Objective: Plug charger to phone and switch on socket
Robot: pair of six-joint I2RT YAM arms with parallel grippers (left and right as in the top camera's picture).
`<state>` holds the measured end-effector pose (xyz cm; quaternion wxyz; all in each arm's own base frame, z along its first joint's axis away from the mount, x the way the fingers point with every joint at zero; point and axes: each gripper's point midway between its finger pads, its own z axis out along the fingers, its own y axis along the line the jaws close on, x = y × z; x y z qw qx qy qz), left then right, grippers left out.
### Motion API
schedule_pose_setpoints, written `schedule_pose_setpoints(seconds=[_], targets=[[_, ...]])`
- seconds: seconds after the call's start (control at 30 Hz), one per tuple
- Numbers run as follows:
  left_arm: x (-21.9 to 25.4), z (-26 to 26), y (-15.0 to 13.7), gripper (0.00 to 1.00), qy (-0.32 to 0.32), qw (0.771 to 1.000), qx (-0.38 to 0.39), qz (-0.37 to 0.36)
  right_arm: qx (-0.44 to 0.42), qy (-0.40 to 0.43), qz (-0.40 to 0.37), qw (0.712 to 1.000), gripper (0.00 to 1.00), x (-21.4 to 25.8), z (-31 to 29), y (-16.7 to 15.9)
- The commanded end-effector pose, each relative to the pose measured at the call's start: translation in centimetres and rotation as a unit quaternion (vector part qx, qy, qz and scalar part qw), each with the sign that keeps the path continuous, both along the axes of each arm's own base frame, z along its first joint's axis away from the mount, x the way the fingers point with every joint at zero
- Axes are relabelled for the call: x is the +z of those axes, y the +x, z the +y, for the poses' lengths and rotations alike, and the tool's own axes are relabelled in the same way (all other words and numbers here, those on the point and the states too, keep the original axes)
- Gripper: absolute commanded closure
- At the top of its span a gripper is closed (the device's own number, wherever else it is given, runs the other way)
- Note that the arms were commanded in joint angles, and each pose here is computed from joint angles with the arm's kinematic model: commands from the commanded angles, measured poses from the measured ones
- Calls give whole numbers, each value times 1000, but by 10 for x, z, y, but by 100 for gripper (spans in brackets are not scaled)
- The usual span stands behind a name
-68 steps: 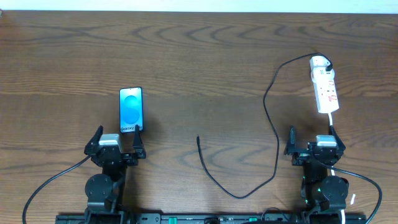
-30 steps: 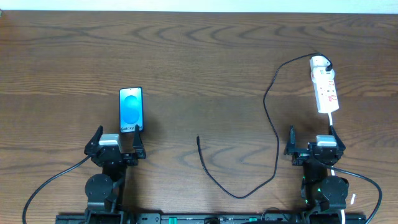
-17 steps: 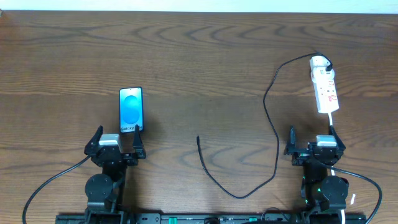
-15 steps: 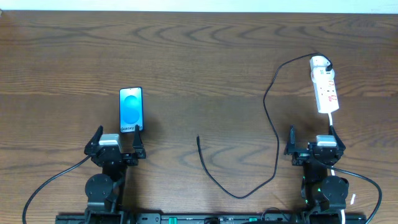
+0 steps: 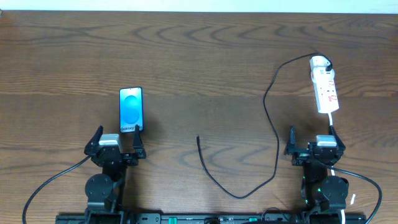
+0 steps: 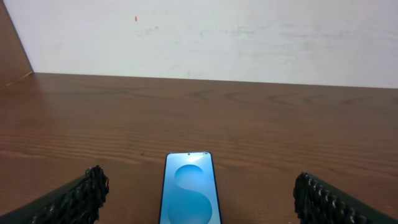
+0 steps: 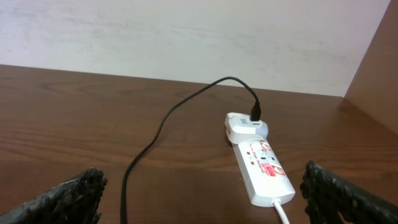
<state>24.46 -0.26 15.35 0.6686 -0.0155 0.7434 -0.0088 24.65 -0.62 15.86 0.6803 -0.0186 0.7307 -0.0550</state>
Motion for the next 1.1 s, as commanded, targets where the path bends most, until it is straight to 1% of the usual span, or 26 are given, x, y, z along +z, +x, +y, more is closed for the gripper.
schedule_pose_setpoints(seconds=[0.0,0.57,0.77,0.97,1.07], targets=[[-17,3,-1,2,1,1000,7,25,7,-7,0,1000,1,0,3,0],[-10,2,-1,3,1,1000,5,17,7,-7,0,1000,1,0,3,0],[4,2,-2,3,26,1000,3,3,7,-7,0,1000,1,0,3,0],[4,2,0,2,29,999,2,22,7,-7,0,1000,1,0,3,0],[10,2,2,2,44,998,0,34,7,-7,0,1000,1,0,3,0]])
